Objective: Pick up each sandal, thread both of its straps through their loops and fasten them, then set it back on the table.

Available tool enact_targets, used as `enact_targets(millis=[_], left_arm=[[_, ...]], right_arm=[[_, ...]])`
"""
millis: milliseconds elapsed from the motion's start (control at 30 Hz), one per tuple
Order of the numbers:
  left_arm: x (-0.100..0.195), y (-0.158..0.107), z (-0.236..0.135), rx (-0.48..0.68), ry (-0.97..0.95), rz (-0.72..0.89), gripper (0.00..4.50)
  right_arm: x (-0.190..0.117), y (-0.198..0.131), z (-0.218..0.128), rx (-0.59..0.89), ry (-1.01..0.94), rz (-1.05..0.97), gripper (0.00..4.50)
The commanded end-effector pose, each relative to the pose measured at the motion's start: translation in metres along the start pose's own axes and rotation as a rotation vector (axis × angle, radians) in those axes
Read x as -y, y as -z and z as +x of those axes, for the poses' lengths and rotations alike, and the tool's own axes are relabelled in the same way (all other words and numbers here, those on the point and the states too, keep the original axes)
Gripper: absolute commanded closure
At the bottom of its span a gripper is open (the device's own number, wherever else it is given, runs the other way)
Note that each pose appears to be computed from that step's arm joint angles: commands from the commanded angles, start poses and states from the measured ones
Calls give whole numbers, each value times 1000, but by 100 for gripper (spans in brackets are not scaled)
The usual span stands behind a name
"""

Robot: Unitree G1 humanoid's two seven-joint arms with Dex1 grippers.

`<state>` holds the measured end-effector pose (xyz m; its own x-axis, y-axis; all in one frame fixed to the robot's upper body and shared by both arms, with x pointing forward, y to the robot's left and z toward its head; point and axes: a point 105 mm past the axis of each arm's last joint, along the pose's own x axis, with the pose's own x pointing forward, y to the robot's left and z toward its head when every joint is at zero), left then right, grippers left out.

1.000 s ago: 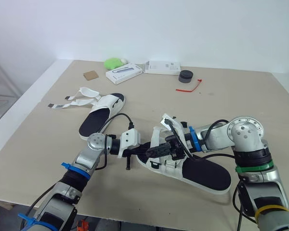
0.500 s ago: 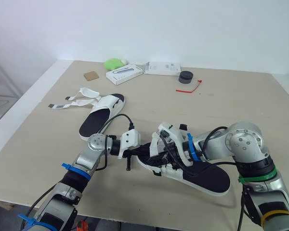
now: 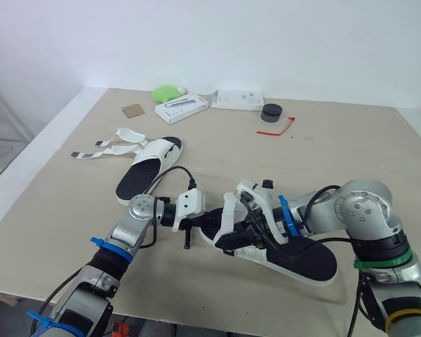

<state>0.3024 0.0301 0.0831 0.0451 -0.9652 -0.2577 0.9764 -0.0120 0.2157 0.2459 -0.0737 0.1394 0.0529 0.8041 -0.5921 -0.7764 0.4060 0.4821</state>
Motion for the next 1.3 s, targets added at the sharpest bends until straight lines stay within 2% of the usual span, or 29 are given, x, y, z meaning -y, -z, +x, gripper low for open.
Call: enact_targets(millis=[33, 200, 333, 433, 567, 767, 1300], left_arm=[[32, 52, 7, -165, 99, -155, 450], [31, 52, 8, -161, 96, -158, 450], [28, 50, 10, -148, 89, -173, 450], [25, 48, 12, -136, 87, -185, 450], [21, 46, 14, -131, 91, -188, 450], [21, 45, 13, -139, 115, -183, 450], [21, 42, 16, -146, 166, -163, 450]], right_arm=[[-32, -18, -37, 116, -194, -27, 217], [-61, -10, -64, 153, -253, -53, 217], [-74, 1, -68, 147, -242, -64, 217], [-70, 15, -53, 129, -199, -16, 217], [-47, 33, -29, 106, -59, 111, 217], [-16, 39, -20, 110, 149, 205, 217], [-2, 27, -13, 125, 336, 107, 217]])
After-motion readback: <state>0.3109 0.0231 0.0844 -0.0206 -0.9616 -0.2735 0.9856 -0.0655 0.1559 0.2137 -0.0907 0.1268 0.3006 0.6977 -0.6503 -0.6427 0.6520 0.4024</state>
